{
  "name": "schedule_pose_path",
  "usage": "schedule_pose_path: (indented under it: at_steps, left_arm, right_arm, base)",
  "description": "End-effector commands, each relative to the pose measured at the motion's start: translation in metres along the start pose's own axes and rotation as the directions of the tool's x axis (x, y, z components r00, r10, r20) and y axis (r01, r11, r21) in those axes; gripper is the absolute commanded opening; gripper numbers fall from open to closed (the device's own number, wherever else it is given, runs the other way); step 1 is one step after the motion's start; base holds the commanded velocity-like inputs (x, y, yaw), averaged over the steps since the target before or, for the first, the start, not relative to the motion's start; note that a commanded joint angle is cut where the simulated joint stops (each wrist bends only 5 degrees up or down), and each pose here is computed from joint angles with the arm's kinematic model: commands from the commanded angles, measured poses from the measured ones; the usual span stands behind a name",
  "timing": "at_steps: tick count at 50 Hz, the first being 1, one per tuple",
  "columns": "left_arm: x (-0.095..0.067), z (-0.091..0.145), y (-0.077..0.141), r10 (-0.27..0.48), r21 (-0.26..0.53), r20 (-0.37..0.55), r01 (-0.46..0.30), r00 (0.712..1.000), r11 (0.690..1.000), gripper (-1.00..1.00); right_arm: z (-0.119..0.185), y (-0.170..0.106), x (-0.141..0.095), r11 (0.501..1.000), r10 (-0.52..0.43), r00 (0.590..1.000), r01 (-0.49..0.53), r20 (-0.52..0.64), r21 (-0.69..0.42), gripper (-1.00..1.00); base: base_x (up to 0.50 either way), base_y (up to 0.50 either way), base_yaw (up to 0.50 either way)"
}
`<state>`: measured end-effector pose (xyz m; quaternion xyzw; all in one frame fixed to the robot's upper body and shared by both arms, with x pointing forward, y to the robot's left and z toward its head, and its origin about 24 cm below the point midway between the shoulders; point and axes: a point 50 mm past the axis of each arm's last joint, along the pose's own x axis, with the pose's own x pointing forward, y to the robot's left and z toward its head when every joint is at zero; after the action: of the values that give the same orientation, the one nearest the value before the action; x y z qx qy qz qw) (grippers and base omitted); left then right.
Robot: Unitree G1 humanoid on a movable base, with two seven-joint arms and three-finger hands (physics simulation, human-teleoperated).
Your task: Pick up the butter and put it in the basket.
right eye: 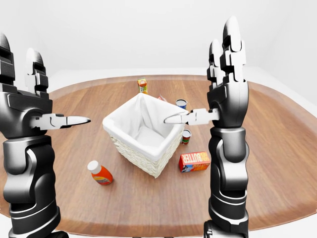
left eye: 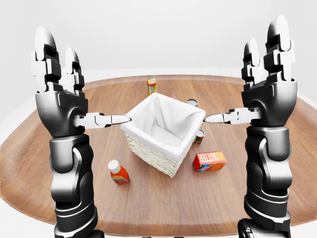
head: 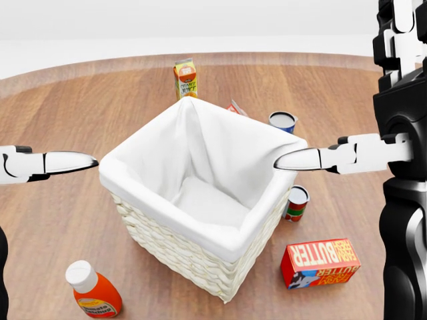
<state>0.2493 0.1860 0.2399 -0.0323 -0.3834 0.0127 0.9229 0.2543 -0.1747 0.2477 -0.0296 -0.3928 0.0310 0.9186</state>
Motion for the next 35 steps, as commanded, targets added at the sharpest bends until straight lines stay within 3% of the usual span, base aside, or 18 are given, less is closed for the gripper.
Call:
schedule_pose_path:
  at_steps: [1, 23, 35]
  left_arm:
    - [-0.001, 0.0, 0.001, 0.004, -0.003, -0.002, -0.004, 1.0, 1.0, 1.0]
    - [-0.002, -0.001, 0.004, 0.012, -0.006, -0.011, -0.012, 1.0, 1.0, 1.0]
    - [-0.003, -0.001, 0.005, 0.016, -0.007, -0.013, -0.017, 1.0, 1.0, 1.0]
  right_arm:
    - [-0.001, -0.001, -0.002, 1.0, -0.004, 1.0, 0.004, -0.005, 0.005, 1.0]
    - [-0.001, -0.001, -0.006, 1.0, -0.002, 1.0, 0.002, -0.014, 0.002, 1.0]
    - [0.014, -0.007, -0.019, 0.996, 0.06, 0.998, -0.059, 0.013, -0.067, 1.0]
  base:
    - [0.03, 0.0, 0.0]
    - [0.06, 0.0, 0.0]
    - [0.0, 0.0, 0.0]
